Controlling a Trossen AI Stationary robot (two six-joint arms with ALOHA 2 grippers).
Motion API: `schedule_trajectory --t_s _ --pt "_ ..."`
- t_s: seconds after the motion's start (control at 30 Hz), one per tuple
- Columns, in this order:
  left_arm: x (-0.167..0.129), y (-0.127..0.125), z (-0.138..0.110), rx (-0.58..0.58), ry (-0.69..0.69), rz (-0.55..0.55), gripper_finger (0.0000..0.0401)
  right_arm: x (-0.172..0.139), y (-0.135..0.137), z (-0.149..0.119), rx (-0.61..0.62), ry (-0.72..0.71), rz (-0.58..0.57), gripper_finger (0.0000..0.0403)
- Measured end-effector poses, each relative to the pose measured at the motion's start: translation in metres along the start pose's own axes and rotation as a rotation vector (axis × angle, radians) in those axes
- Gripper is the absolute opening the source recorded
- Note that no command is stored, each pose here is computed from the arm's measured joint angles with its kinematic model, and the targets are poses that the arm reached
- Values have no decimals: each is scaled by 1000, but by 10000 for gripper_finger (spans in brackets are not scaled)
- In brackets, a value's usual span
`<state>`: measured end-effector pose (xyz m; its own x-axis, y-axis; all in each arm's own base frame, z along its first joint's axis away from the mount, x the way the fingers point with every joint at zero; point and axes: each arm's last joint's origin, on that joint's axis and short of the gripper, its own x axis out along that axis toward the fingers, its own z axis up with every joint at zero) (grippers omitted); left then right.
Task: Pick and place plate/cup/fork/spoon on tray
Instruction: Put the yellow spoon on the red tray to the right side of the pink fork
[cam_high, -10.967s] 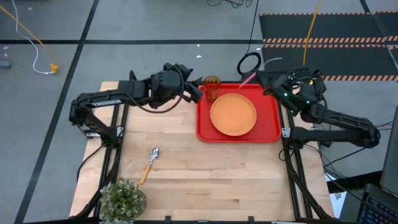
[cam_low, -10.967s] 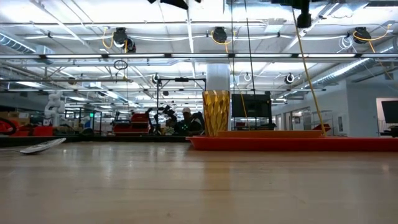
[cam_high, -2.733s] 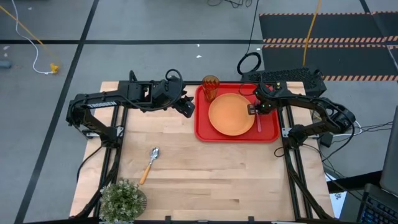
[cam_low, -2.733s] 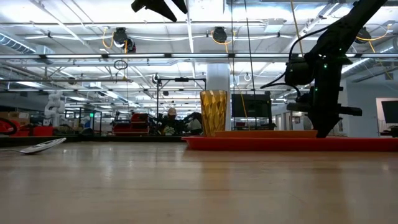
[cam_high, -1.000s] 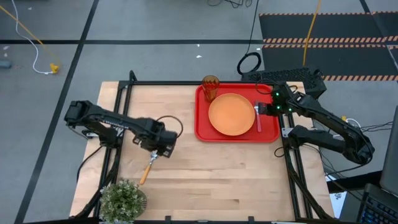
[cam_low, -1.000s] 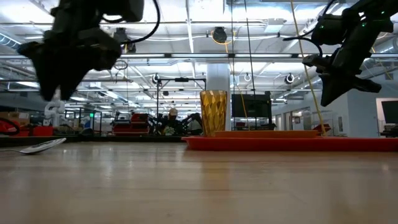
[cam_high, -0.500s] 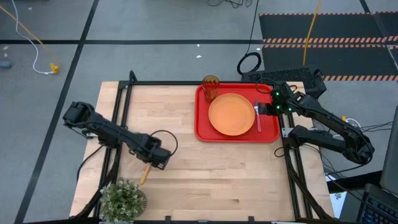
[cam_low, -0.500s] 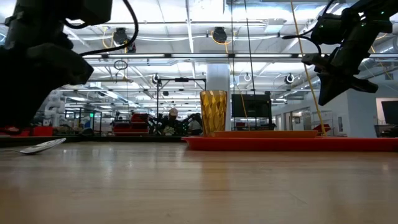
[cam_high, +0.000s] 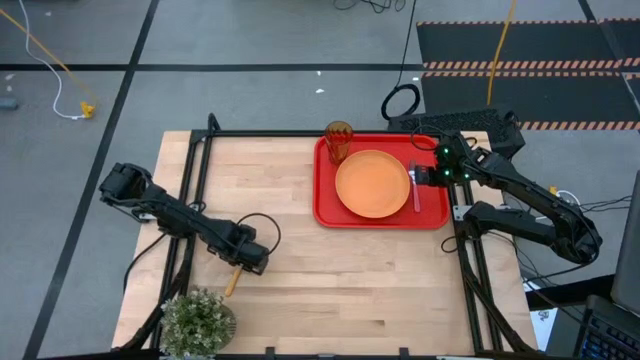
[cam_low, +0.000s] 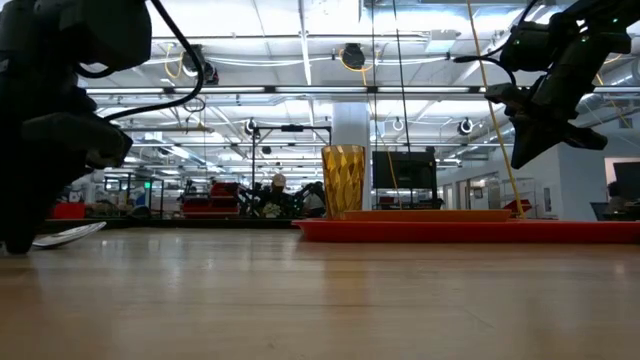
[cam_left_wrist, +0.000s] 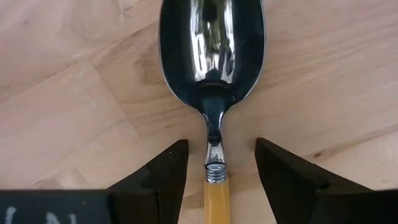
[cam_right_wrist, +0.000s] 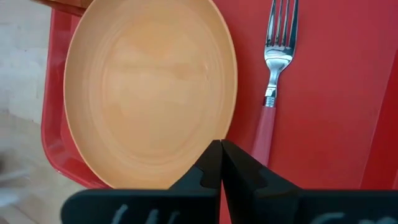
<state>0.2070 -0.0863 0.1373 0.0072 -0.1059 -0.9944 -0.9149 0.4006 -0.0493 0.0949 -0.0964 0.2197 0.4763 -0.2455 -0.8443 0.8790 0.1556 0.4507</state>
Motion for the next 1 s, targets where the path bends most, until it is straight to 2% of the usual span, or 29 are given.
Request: schedule_trajectory --t_s 0.17,0.5,1.0 --pt "0 0 2 3 -10 1 186 0 1 -1 -10 6 4 0" --pt "1 1 4 9 -40 6 101 1 5 -4 -38 21 14 0" --pt "1 1 5 8 -59 2 31 1 9 -3 -14 0 44 0"
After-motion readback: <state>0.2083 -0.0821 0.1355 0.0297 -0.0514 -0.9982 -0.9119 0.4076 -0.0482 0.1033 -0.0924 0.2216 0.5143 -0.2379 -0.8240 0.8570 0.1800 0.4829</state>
